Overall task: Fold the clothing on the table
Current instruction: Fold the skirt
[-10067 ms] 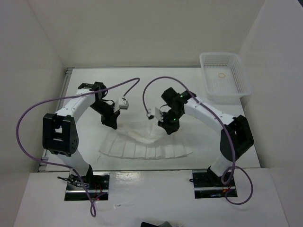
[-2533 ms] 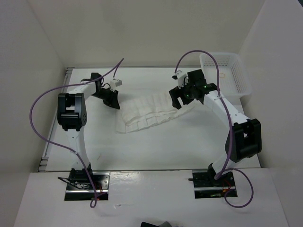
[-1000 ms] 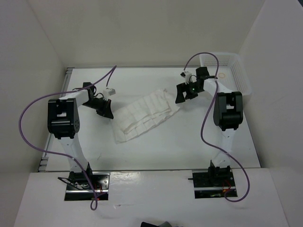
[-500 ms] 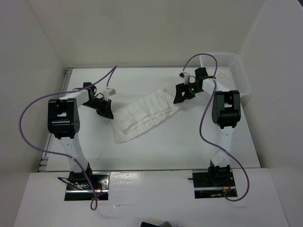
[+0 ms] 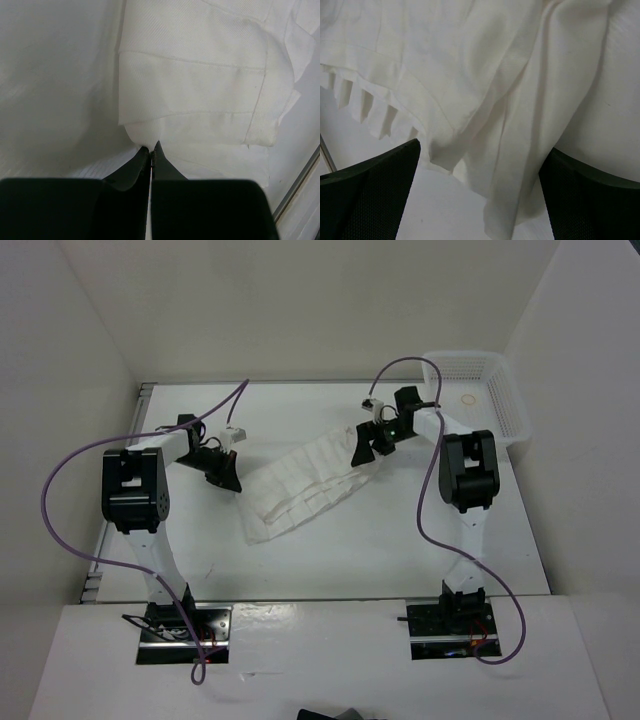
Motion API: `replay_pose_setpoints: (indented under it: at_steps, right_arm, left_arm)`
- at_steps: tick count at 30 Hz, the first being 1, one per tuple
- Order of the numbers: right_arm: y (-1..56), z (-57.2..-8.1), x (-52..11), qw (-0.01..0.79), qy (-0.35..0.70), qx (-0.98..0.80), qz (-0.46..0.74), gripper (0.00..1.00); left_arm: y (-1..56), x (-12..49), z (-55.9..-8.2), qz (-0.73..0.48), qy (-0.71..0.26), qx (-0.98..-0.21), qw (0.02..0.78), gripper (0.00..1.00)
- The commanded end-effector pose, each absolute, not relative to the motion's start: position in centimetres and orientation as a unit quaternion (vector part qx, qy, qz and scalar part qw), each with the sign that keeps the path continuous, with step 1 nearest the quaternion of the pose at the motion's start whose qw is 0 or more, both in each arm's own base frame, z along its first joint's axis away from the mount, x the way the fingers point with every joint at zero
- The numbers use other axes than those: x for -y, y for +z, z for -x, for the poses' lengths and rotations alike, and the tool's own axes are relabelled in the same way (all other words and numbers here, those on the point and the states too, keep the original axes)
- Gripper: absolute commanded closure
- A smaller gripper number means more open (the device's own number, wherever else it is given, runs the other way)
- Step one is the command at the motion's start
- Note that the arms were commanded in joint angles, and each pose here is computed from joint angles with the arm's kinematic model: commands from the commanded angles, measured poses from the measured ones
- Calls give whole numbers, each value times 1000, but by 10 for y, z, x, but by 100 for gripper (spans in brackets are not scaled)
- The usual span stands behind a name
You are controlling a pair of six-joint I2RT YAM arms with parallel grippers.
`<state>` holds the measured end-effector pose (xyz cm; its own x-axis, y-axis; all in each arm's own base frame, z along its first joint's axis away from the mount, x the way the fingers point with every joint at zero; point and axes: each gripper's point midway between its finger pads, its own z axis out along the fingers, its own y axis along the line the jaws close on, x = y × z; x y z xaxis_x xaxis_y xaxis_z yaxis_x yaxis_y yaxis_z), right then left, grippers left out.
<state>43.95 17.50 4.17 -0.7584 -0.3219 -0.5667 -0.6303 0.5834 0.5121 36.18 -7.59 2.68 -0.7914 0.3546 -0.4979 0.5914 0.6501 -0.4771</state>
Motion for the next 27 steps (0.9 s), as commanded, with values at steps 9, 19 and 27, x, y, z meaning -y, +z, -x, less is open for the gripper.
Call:
replay_pose_setpoints:
  at_steps: [9,19,27]
  right_arm:
    - [54,-434,-196,209,383,-852,289,1]
    - [50,-437,-192,211,367,-857,292,41]
    - [47,-434,-195,202,365,-860,293,57]
  left_arm:
    - [39,83,-360,-287,-338,-874,198,100]
    - [38,85,-355,-284,-346,-874,192,100]
    - [40,85,-358,-286,-344,-873,195,100]
